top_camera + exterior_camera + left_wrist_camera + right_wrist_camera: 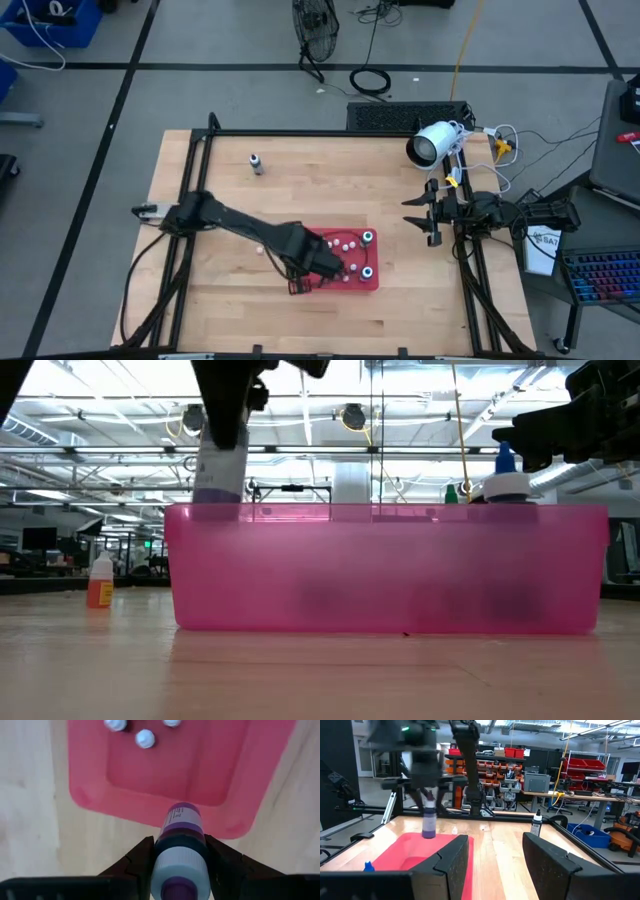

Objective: Pick & Place food coloring
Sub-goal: Put the large violet food coloring bottle into the red bin

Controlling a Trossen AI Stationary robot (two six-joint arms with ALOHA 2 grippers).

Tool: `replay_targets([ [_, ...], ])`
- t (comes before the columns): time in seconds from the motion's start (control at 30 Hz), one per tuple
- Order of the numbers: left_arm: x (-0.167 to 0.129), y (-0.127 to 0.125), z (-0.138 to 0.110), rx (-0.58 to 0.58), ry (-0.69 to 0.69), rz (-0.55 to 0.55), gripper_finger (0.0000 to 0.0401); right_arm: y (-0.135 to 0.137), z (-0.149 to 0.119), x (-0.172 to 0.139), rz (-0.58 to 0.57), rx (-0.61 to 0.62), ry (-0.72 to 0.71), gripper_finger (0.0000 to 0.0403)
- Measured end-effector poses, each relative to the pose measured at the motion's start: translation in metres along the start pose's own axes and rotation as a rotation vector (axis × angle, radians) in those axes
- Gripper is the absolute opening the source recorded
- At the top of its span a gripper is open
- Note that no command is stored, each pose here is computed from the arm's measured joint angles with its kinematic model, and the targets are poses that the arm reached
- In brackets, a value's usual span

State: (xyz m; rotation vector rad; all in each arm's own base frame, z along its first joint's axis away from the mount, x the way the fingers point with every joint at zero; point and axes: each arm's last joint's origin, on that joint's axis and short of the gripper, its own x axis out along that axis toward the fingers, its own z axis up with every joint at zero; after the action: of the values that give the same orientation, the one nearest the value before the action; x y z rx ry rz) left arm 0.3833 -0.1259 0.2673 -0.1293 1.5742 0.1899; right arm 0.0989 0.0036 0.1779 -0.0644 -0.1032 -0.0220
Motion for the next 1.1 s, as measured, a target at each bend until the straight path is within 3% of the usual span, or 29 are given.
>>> replay_targets([
  [0.2, 0.011, -0.026, 0.015, 0.112, -0.027, -0.015, 0.0146, 0.000, 0.000, 0.000, 0.000, 0.000, 0.000, 0.0178],
  [0.53, 0.011, -0.027, 0.014, 0.111, -0.015, -0.045, 0.0146, 0.000, 0.000, 0.000, 0.000, 0.000, 0.000, 0.0176],
  [1.1, 0.047, -0.033, 0.021, 0.208, -0.042, -0.116, 0.0146, 0.000, 0.000, 0.000, 0.000, 0.000, 0.000, 0.0175],
])
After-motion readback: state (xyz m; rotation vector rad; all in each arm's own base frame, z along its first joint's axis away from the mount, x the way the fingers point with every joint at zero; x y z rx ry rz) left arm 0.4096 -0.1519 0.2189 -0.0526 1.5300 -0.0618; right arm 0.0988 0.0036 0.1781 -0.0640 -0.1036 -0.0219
